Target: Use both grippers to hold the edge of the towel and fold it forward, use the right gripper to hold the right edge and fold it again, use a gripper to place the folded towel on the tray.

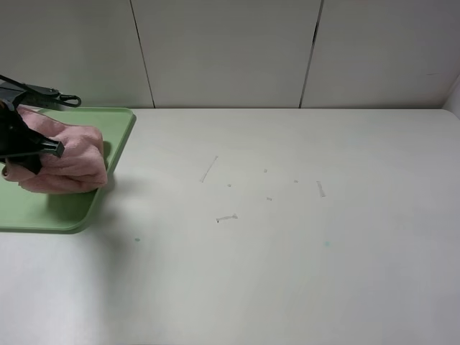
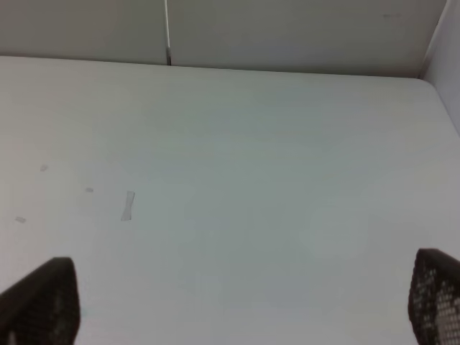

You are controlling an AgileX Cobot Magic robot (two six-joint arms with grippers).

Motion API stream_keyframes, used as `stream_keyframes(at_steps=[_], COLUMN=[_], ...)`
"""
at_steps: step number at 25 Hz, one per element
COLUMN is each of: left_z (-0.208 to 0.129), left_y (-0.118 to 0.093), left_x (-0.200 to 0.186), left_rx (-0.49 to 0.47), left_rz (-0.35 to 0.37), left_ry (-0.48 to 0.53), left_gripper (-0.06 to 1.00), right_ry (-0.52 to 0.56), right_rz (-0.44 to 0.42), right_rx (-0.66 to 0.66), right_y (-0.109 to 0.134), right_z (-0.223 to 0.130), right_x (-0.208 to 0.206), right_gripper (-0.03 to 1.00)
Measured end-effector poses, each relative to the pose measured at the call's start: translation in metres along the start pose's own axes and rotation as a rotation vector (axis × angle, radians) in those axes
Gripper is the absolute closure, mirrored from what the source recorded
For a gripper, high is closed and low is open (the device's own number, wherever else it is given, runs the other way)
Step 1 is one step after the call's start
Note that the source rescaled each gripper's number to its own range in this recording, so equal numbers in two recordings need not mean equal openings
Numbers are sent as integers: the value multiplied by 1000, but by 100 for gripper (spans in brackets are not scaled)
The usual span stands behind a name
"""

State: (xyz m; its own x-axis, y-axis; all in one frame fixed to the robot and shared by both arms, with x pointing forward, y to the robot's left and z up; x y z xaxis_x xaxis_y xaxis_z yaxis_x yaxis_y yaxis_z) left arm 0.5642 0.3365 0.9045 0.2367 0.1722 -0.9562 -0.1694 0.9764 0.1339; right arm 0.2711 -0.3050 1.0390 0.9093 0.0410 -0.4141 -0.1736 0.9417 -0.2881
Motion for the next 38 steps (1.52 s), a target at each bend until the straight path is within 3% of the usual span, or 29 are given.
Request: stream_keyframes(at_steps=[2,5,8,18,24,32,38], left_z=[0,0,-2,-5,-1,-21,-44], left_y=[0,0,1,3,7,19,23], left_x=[0,0,0,-5,-34,-73,-109], left_rx=[2,1,1,-2,-17,-48,-107], left_rz=[2,2,5,13,8,41,15], left_ry=[1,3,14,28,-49,-6,39], left_gripper=[58,14,0,-5,-5,-5,-5], right_ry=[0,0,0,0,0,0,0], right_rz=[0,0,0,0,0,0,0], right_rx=[0,0,0,0,0,0,0], right_y=[0,0,0,0,0,0,0], right_z=[0,0,0,0,0,0,0], right_x=[0,0,0,0,0,0,0], right_gripper=[-3,-3,-3,-3,-3,-3,-3])
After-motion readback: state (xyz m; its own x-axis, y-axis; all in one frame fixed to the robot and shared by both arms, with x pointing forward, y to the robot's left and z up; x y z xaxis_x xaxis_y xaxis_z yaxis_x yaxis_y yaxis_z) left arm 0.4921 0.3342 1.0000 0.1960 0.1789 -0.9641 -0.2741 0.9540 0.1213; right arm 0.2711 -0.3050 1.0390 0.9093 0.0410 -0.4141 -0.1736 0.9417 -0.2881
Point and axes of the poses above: a point on each arm's last joint axis where the gripper is mounted, x pointing out along that axis toward the gripper, y along the wrist's bending axis when the last joint is at zero, z = x × y, the point moved 4 cm from there along x, pointing out along that axis toward the gripper, and after that the axes turned 14 degrees about -x, right-handed, at the moved point
